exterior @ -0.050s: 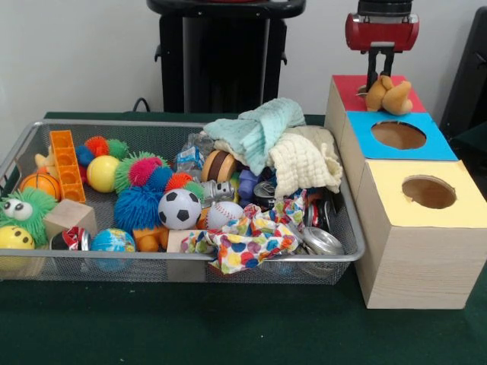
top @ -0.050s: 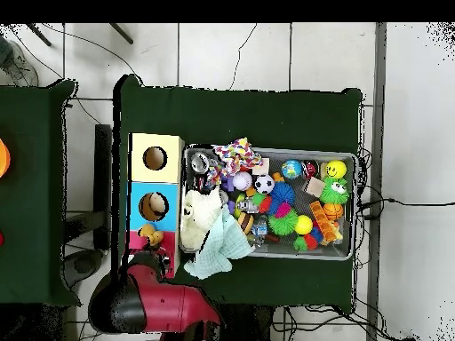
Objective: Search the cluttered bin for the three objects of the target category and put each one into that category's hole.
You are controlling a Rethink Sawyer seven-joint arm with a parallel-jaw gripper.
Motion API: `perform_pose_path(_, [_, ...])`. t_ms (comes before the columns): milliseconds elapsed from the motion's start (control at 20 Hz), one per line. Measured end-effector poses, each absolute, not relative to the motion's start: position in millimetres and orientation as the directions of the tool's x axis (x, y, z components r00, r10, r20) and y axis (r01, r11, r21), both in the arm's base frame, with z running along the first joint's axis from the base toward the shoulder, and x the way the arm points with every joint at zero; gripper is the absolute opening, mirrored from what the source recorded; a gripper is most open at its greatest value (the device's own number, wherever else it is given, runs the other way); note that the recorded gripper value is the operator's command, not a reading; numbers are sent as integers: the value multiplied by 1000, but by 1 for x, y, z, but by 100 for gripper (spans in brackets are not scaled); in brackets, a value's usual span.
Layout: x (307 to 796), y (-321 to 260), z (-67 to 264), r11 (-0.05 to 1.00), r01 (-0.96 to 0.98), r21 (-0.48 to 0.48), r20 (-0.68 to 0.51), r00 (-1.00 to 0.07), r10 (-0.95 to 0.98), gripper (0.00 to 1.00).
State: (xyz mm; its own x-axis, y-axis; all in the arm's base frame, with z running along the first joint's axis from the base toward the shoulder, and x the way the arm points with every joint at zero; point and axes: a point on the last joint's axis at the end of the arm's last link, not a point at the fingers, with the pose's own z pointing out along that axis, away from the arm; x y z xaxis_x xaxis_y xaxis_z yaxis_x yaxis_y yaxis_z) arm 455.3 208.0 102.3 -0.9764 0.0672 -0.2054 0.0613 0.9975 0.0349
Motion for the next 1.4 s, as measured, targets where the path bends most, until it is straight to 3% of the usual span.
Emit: perform_pose_path(1400, [423, 213, 121, 999, 41, 35, -213, -976, 48, 0])
